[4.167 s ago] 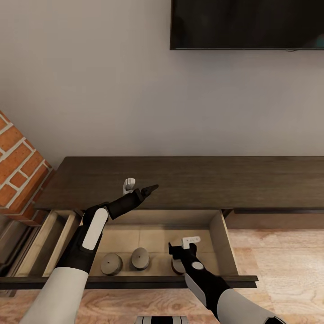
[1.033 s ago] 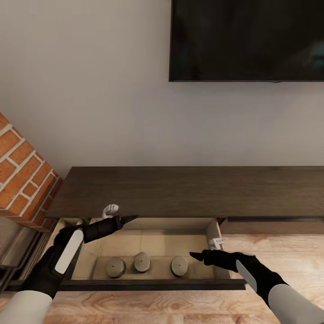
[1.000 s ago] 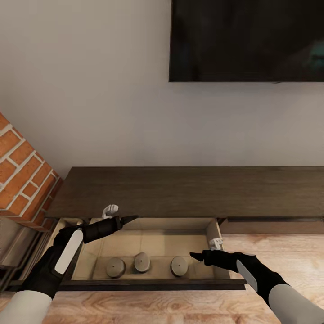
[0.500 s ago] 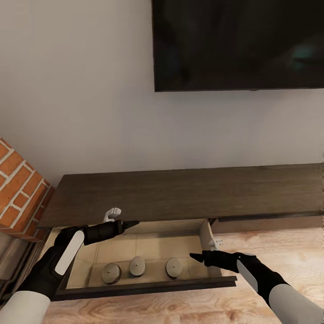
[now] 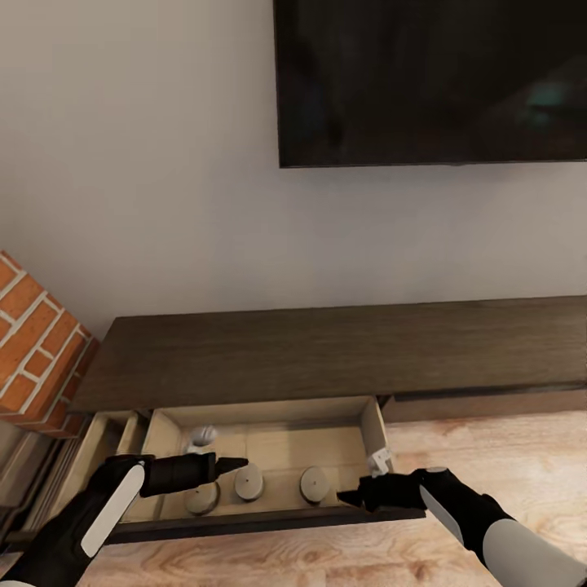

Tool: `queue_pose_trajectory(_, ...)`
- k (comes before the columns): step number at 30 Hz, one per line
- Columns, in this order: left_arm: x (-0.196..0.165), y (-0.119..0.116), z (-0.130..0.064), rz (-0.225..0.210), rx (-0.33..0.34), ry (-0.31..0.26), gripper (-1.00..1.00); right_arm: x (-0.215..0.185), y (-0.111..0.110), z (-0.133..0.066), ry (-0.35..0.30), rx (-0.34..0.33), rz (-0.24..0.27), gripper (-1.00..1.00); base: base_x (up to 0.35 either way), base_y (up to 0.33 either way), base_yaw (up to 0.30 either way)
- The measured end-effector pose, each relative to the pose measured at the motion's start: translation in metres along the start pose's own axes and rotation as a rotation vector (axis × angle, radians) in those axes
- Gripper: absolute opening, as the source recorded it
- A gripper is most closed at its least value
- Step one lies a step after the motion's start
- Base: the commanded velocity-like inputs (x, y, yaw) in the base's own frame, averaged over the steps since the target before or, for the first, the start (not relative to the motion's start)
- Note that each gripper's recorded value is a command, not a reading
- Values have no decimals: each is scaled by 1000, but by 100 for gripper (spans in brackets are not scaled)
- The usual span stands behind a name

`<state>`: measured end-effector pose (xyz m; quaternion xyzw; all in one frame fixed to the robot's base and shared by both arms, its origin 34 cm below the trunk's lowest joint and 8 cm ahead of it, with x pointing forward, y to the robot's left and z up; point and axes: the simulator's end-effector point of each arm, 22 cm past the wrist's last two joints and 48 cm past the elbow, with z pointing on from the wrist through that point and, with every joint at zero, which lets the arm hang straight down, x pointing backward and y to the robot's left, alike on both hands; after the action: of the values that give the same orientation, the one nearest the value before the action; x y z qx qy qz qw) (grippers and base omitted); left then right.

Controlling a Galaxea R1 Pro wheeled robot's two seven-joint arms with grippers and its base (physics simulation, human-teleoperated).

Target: Place each of the two pumpkins and all three candles from the living room inside a cabinet in the living room (use any cabinet), then make sure every cabinet is closed, and position the cauldron so it is next to a table in the living room.

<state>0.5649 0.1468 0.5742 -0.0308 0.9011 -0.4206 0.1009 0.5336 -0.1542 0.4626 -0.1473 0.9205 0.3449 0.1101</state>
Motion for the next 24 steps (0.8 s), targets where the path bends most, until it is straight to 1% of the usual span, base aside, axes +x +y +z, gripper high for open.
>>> queue_pose_trajectory(7,6,-6,3,-6,29,9,100,5,-1,0,10,1,3,100,-259,0,0)
queue_pose_trajectory(12,7,-7,3,-7,32,9,100,6,1,1,15,-2,-3,100,-106,0,0)
queue_pose_trajectory(16,11,-5,6,-17,30,17,100,15,3,4,43,-5,-19,100,-26,0,0)
queue_pose_trajectory(18,29,2,13,-38,18,59,100,26,1,4,61,3,-11,100,-6,0,0)
queue_pose_trajectory(19,43,6,18,-48,11,92,100,34,-2,4,76,10,-4,100,-3,0,0)
queue_pose_trajectory(20,64,12,25,-58,-1,144,100,47,-6,3,101,23,0,100,-2,0,0)
queue_pose_trajectory(21,78,15,28,-66,-8,177,100,55,-8,3,123,30,-6,100,0,0,0)
queue_pose_trajectory(22,99,22,32,-79,-21,225,100,73,-10,4,171,41,-29,100,0,0,0)
queue_pose_trajectory(23,108,26,34,-91,-28,246,100,86,-10,4,199,45,-38,100,0,0,0)
queue_pose_trajectory(24,113,27,35,-97,-31,256,100,91,-10,4,211,46,-42,100,0,0,0)
